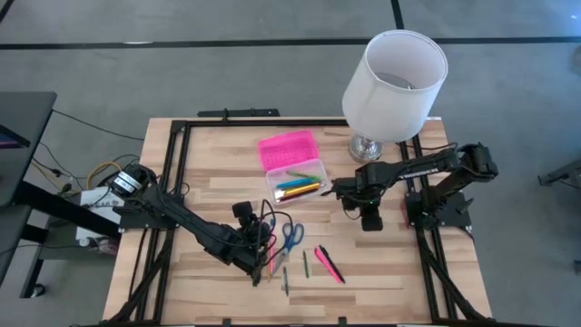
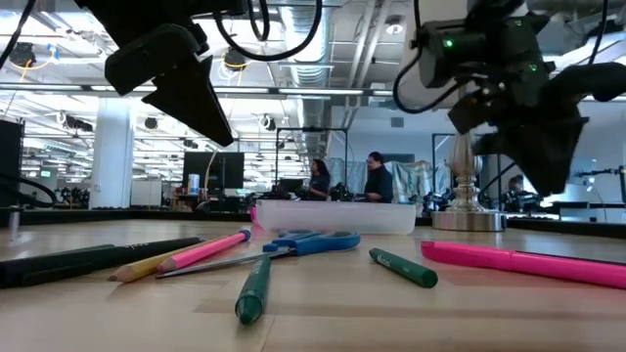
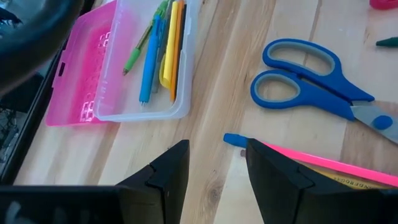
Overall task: Pick & place school supplies into a supply box
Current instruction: Put the red crayon into the pink supply box
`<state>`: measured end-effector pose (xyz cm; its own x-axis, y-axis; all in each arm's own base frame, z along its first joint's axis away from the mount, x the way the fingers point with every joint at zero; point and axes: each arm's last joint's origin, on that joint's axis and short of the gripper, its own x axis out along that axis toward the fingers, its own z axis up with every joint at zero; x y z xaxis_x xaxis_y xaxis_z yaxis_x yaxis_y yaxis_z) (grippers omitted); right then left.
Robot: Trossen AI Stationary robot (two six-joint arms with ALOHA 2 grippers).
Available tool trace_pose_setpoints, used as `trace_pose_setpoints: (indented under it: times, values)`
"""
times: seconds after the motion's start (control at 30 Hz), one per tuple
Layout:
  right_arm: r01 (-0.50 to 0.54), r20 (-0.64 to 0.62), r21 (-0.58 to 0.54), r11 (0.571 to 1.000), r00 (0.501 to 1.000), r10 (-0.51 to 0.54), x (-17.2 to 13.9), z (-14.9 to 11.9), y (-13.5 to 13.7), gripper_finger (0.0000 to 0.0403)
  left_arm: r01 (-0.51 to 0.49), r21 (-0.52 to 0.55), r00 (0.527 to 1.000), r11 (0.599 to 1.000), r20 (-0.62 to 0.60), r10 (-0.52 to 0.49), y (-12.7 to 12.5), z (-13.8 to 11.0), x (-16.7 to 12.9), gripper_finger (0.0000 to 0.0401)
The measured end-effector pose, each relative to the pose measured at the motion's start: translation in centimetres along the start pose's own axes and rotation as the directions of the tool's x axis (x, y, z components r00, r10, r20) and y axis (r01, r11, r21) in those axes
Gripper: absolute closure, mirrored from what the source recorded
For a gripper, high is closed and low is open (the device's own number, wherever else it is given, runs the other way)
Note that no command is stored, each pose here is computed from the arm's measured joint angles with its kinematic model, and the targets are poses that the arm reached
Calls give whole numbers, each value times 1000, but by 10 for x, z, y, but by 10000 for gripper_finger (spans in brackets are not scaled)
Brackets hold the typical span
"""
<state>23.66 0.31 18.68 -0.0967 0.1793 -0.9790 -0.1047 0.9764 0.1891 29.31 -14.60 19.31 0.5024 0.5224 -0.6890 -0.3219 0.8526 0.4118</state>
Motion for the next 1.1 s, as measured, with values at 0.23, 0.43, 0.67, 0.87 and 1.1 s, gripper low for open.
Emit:
trace_pose_setpoints:
  times: [0.23,0.43,0.67,0.87,1.1]
  values:
    - [19,-36,-132,991,999,-24,-2,-6,-12,333,21,-37,1000,999,-5,-21,-3,-2,-3,247]
    - [22,-175,-48,999,984,-30,1,-25,-27,333,29,-39,1000,999,1,-29,-6,-3,-6,247]
    - [16,-225,-79,997,974,-33,10,-34,-30,333,33,-49,999,998,4,-32,-7,-5,-8,247]
    - [11,-280,-140,990,959,-50,21,-42,-29,333,33,-48,999,998,5,-33,-7,-5,-8,247]
    - [3,-330,-141,990,943,-50,31,-51,-27,333,39,-46,999,998,9,-38,-9,-6,-10,247]
